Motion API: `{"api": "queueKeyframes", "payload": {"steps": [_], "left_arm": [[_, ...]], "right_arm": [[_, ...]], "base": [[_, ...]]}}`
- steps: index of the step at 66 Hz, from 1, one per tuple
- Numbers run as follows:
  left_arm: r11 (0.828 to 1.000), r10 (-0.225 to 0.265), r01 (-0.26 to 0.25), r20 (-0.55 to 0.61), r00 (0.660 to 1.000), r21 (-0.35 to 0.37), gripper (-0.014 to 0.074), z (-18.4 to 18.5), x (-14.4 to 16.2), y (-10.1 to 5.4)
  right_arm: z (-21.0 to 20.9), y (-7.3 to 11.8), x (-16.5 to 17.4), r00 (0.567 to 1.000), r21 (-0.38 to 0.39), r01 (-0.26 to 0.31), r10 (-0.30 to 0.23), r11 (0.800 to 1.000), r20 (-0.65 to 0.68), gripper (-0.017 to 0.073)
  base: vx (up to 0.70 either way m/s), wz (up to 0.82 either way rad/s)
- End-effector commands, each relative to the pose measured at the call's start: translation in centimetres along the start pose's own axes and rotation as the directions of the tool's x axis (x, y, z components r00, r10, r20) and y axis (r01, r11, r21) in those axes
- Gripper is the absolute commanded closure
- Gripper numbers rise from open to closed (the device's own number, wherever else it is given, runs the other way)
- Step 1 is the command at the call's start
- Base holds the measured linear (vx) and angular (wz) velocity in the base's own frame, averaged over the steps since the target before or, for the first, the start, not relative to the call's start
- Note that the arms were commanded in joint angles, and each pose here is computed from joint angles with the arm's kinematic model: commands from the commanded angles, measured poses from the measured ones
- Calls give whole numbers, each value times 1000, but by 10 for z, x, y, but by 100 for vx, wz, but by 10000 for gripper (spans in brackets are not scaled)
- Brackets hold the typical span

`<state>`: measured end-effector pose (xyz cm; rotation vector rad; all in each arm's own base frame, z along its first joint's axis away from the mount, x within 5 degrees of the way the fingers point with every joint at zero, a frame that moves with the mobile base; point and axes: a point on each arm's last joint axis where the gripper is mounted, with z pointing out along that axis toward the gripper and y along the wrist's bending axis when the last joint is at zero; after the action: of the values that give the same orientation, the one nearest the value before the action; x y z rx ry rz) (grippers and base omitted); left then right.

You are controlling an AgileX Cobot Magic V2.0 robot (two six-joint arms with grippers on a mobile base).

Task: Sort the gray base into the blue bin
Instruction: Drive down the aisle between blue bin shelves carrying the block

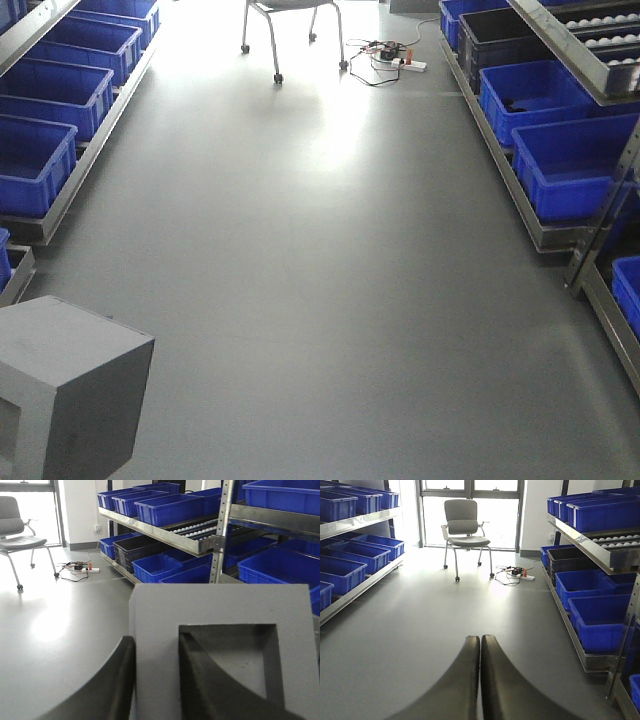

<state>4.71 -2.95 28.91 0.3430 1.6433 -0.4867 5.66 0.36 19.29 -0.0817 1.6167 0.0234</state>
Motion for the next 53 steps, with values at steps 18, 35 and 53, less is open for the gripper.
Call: {"api": "queueKeyframes", "payload": {"steps": [18, 35, 53], "left_arm": [[1000, -22, 21, 122, 992, 11, 599, -2, -18, -1], [1000, -22, 21, 122, 992, 11, 599, -2, -18, -1], [1000, -22, 21, 122, 992, 11, 599, -2, -18, -1]], "right_arm": [[0, 0, -3, 997, 7, 16, -17, 1000, 75, 568], [0, 0, -3, 997, 7, 16, -17, 1000, 75, 568], [0, 0, -3, 997, 7, 16, -17, 1000, 75, 568]], "base": [[44, 6], [41, 9], [38, 7]]}}
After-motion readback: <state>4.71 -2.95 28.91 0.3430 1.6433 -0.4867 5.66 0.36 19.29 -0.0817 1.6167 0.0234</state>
